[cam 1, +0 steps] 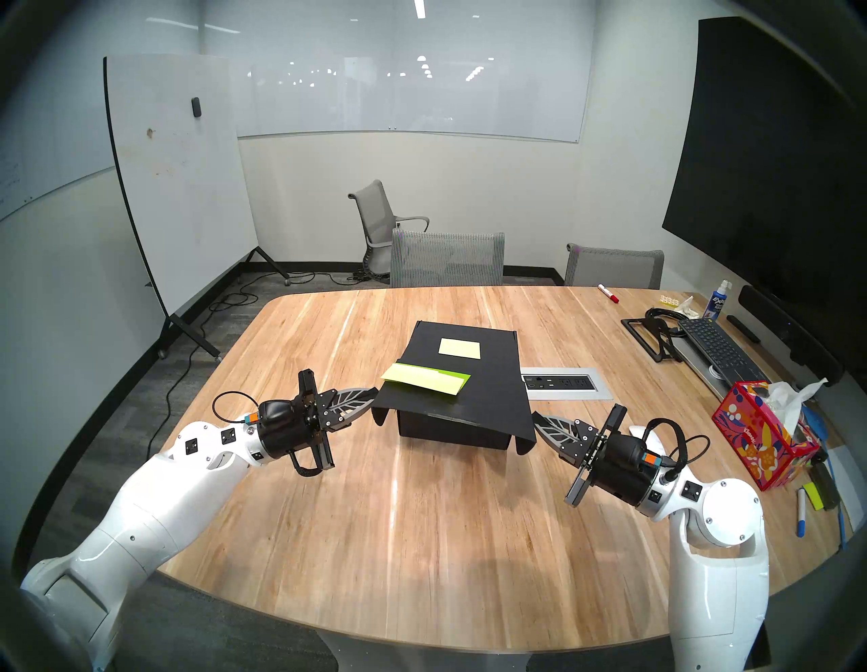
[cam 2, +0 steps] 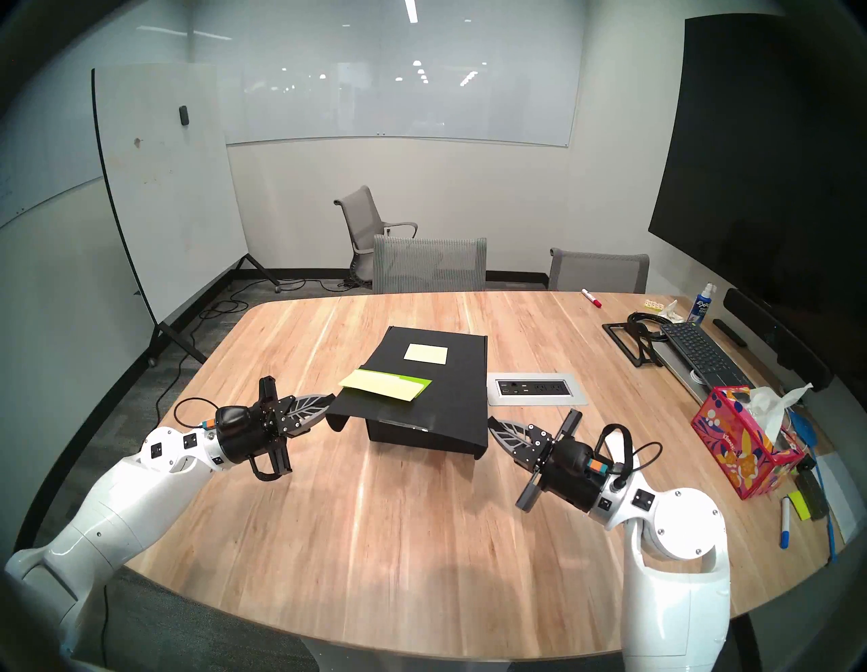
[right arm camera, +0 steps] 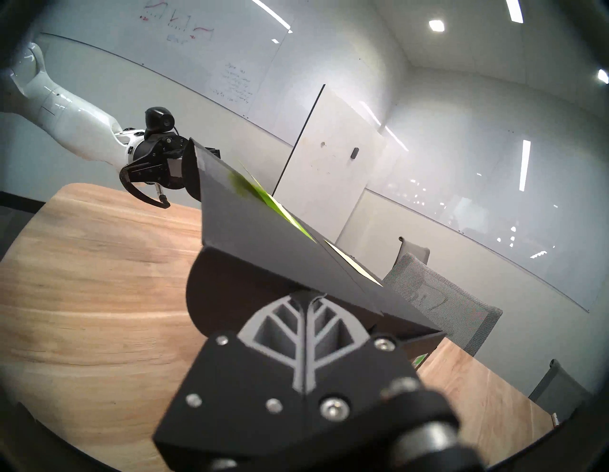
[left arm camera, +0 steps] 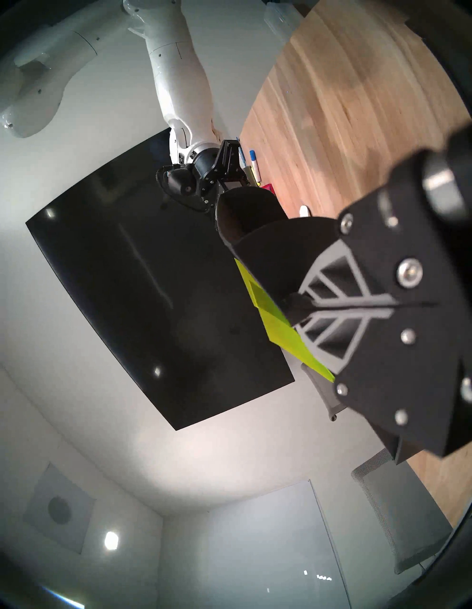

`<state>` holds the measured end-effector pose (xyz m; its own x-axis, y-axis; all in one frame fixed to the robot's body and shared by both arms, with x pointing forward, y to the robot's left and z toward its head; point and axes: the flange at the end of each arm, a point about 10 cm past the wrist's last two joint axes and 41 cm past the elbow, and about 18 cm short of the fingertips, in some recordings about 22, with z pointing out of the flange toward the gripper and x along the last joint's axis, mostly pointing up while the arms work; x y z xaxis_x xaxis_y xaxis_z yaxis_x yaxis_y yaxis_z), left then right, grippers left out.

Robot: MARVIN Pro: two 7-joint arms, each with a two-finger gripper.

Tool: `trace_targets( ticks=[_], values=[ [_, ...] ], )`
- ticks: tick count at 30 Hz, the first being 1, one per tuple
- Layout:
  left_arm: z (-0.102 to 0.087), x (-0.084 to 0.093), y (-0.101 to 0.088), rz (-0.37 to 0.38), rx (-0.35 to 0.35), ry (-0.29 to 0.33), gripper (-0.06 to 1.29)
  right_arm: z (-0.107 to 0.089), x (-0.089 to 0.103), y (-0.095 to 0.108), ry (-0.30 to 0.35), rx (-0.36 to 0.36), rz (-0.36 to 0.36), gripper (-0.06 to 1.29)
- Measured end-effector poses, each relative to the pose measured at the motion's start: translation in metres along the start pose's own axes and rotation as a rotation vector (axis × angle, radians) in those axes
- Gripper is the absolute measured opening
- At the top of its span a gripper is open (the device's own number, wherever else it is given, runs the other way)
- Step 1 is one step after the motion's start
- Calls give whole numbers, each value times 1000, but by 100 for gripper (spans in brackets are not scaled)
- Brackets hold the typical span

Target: Open the box and place the mouse inside

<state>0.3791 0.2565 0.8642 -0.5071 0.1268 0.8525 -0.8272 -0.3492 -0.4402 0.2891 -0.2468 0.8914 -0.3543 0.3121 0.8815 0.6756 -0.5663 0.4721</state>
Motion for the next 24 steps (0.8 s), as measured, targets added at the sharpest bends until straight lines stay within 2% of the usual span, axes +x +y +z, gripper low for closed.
trace_targets(
  ticks=[14,24],
  values=[
    [6,32,15,-31,14,108,-2,-17,26,-8,39,-7,-11,-3],
    [11,53,18,-60,-6,113,-2,-20,37,0,59,-30,-1,-3]
  ],
)
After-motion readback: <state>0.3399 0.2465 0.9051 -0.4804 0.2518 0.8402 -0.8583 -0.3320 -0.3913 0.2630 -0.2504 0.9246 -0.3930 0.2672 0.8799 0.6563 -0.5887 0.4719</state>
